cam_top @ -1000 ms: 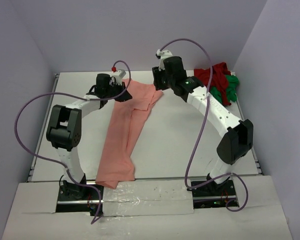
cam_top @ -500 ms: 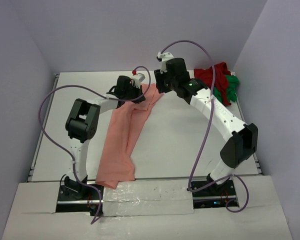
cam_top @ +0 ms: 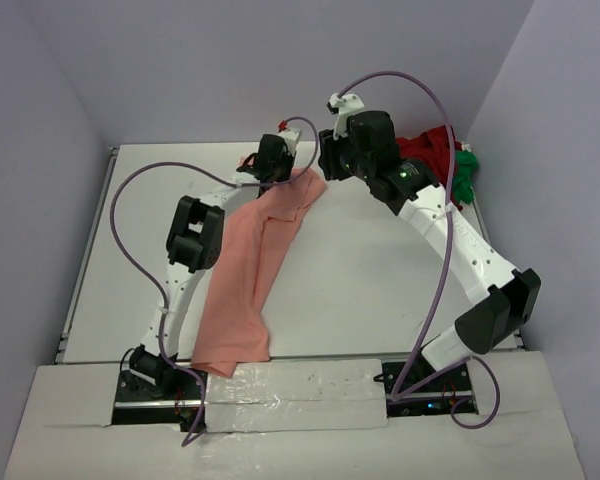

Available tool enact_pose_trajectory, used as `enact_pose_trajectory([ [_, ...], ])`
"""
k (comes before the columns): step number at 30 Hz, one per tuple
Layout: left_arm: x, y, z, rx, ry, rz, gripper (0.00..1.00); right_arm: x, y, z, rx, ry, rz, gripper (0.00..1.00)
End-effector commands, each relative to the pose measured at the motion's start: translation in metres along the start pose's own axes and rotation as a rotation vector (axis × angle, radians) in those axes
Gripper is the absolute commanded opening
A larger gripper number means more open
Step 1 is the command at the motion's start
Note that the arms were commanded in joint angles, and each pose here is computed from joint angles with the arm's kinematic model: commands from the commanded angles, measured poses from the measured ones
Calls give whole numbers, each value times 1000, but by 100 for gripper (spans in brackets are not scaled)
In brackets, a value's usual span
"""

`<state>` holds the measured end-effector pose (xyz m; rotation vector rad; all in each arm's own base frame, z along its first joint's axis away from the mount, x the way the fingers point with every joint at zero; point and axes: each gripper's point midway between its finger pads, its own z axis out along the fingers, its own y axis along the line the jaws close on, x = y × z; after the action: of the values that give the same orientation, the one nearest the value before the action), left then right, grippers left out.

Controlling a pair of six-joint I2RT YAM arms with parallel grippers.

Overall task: Fold and stack the t-shirts
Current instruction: Fold the tshirt

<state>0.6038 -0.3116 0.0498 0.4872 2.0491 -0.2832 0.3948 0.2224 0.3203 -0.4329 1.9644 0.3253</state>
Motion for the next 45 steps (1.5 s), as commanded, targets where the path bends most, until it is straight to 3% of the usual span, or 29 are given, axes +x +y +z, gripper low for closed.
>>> enact_pose_trajectory([
  [1,12,8,-1,-106,88,38,0,-27,-4,-26,0,-81,-6,45],
  [8,55,10,-9,-153,269,68,0,-31,-9,-33,8,-92,7,45],
  [11,64,27,-15,-187,279,100,0,-27,-9,-30,2,-84,21,45],
  [17,42,87,-7,-331,183,38,0,-31,-4,-38,-36,-97,36,45],
  [18,34,83,-2,-285,162,-16,0,-34,-6,-43,-35,-107,39,45],
  [21,20,102,2,-343,112,-23,0,-38,-5,-51,-43,-124,44,45],
  [29,-39,166,5,-452,-165,-144,0,-36,-7,-61,-60,-136,65,45],
  [37,-76,169,2,-433,-288,-136,0,-25,-7,-54,-80,-116,86,45],
  [39,-102,168,-19,-441,-318,-131,12,-12,-4,-46,-102,-88,75,53],
  [41,-124,167,-42,-447,-349,-140,56,1,1,-37,-136,-56,59,60],
  [42,-144,163,-70,-439,-369,-126,74,9,2,-27,-141,-25,57,63],
  [43,-153,162,-86,-442,-385,-123,84,17,2,-24,-142,11,46,66],
  [45,-186,157,-148,-431,-425,-116,89,24,0,-16,-139,49,29,68],
])
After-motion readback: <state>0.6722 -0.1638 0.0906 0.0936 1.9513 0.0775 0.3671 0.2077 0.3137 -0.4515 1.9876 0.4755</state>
